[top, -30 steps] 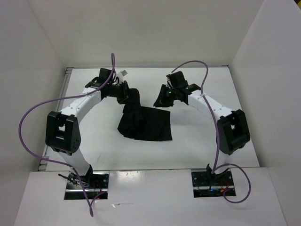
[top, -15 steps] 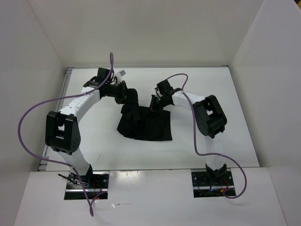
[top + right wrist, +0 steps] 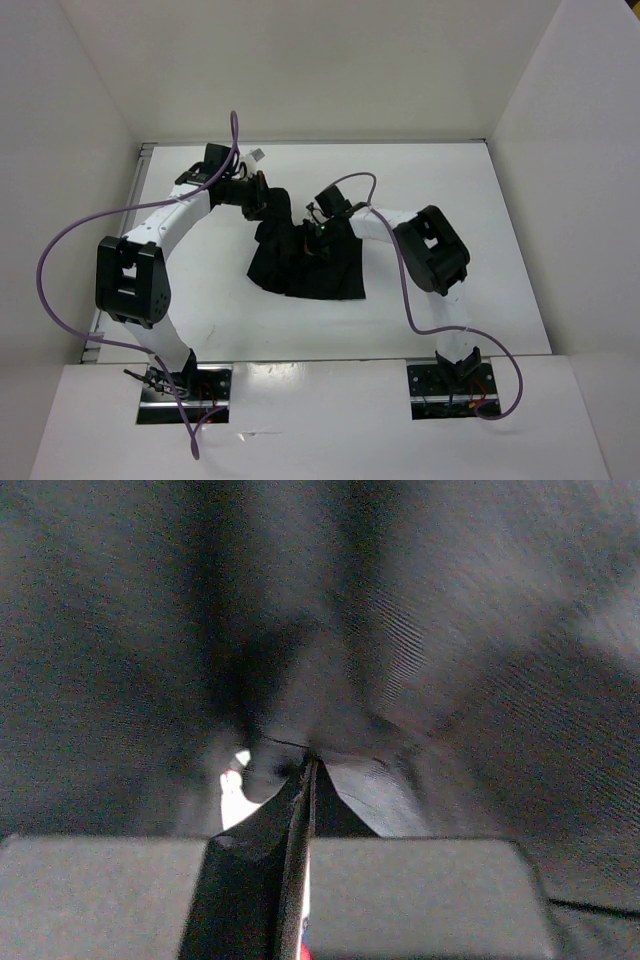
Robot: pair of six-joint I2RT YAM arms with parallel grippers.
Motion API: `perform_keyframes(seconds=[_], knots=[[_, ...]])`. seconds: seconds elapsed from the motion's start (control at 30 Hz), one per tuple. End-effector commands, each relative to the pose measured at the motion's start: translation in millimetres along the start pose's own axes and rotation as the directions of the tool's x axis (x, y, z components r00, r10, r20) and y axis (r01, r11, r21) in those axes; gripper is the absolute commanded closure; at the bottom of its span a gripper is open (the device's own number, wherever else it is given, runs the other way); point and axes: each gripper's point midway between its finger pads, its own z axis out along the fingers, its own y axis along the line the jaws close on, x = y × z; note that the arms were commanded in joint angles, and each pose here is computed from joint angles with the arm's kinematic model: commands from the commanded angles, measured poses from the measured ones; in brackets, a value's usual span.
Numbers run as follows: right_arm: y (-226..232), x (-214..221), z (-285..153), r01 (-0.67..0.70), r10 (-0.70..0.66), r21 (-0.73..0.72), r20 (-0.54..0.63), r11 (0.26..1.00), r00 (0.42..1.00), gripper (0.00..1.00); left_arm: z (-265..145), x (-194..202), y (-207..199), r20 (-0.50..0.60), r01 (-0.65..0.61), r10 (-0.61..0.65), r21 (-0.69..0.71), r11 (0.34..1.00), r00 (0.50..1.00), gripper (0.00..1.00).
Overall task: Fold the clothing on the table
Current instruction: Fold the skirt
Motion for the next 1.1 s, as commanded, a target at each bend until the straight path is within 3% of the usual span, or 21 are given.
perform_keyframes(seconds=[0.0, 0.33, 0.47, 0.5, 0.53, 0.63, 0.9, 1.07], knots=[[15.8, 16.0, -6.3, 0.021, -0.023, -0.068, -0.025, 0.997, 0.999, 1.0, -13.8, -4.6, -19.5, 0.029, -0.057, 0.056, 0.049, 0.997, 0.998, 1.0], [-9.9, 41.4, 2.3, -0.008, 0.011, 0.024, -0.101, 1.0, 0.995, 1.0, -15.5, -8.6, -18.0, 0.042, -0.059, 0.057, 0.049, 0.997, 0.997, 1.0], [14.9, 15.6, -36.7, 0.04, -0.042, 0.054, 0.042, 0.998, 0.998, 1.0, -20.1, -5.9, -23.0, 0.045, -0.068, 0.066, 0.06, 0.996, 0.997, 1.0], [27.9, 8.1, -60.0, 0.046, -0.051, 0.055, 0.094, 0.997, 0.994, 0.95, -20.6, -3.1, -23.7, 0.033, -0.061, 0.059, 0.066, 0.996, 0.998, 1.0], [30.0, 4.3, -71.4, 0.053, -0.061, 0.068, 0.125, 0.996, 0.99, 0.81, -18.3, -0.8, -21.7, 0.03, -0.071, 0.07, 0.048, 0.996, 0.997, 1.0], [25.1, -5.2, -114.5, 0.021, -0.055, 0.135, 0.252, 0.991, 0.966, 0.66, -11.9, 4.7, -19.5, 0.023, -0.108, 0.109, -0.03, 0.994, 0.994, 1.0], [-37.1, -13.3, -192.3, -0.189, 0.056, 0.238, 0.473, 0.953, 0.879, 0.64, 30.0, 33.6, -14.4, -0.066, -0.183, 0.174, -0.181, 0.966, 0.983, 1.0], [-46.3, -12.7, -228.1, -0.217, 0.061, 0.225, 0.547, 0.95, 0.835, 0.64, 60.3, 43.8, -13.3, -0.11, -0.183, 0.163, -0.208, 0.961, 0.98, 1.0]])
